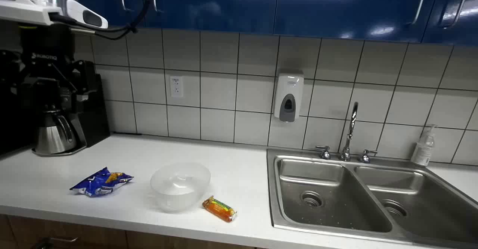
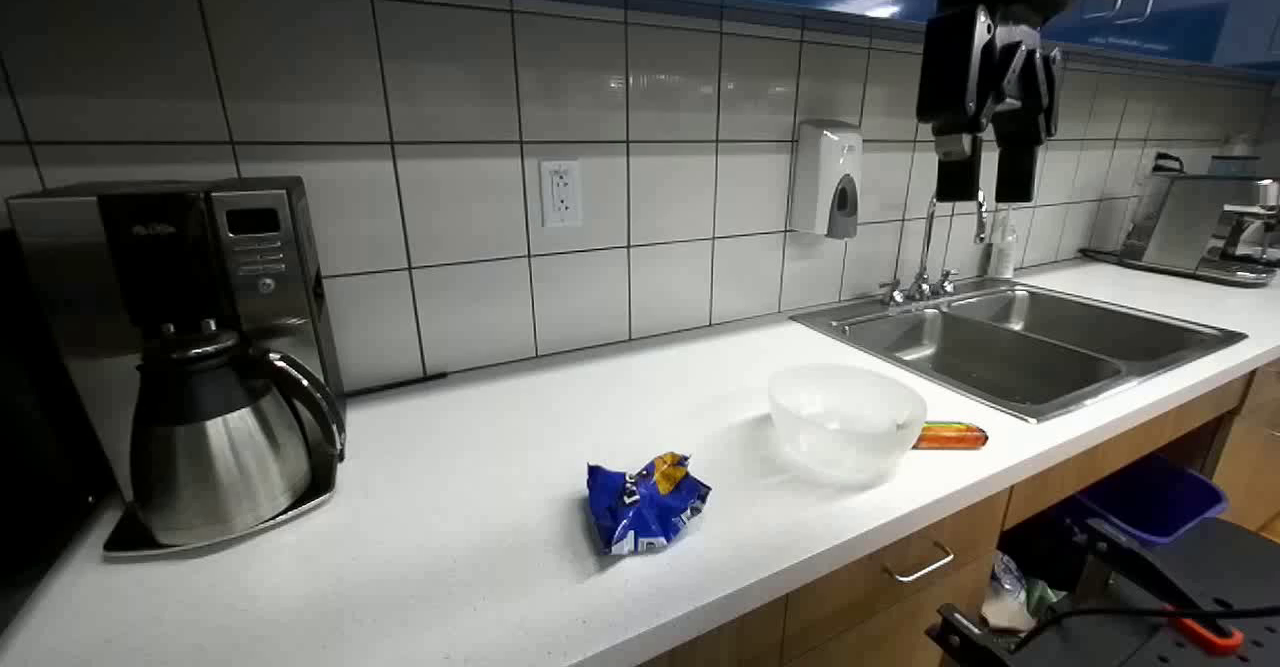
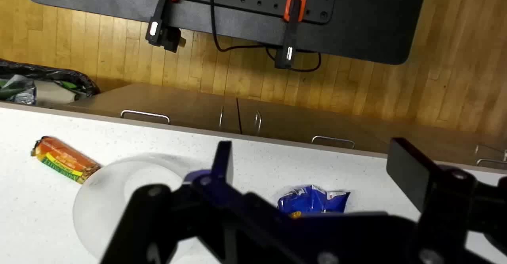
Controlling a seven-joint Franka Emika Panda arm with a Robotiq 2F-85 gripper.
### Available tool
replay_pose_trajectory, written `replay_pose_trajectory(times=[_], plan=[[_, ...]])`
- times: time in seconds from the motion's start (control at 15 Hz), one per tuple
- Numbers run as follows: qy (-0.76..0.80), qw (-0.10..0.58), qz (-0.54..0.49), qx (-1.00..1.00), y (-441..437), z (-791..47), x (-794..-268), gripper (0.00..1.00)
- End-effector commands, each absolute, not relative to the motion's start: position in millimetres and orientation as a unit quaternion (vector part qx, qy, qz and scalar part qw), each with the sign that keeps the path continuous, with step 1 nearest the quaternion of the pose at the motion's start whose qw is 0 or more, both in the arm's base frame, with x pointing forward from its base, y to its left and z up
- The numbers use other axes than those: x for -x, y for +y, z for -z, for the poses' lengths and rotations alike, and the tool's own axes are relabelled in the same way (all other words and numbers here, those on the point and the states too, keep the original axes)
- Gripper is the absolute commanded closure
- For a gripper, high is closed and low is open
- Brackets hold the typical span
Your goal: Put the snack in the bowl
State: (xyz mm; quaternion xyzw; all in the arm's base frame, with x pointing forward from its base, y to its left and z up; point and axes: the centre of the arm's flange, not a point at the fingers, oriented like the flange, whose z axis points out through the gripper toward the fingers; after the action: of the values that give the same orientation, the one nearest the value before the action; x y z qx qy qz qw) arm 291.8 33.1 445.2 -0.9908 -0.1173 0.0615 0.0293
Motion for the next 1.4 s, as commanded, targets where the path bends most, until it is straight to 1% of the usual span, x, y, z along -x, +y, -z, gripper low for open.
replay_pose_trajectory(times=[0.0, 0.47, 1.0, 1.33], plan=[[-0.117, 0.029, -0.062, 0.991, 33.1, -444.9, -292.0, 0.0], [-0.117, 0.029, -0.062, 0.991, 33.1, -444.8, -292.1, 0.0], [-0.127, 0.01, -0.027, 0.991, 44.9, -388.9, -378.5, 0.0], [-0.122, 0.007, -0.022, 0.992, 65.1, -352.5, -418.3, 0.0]])
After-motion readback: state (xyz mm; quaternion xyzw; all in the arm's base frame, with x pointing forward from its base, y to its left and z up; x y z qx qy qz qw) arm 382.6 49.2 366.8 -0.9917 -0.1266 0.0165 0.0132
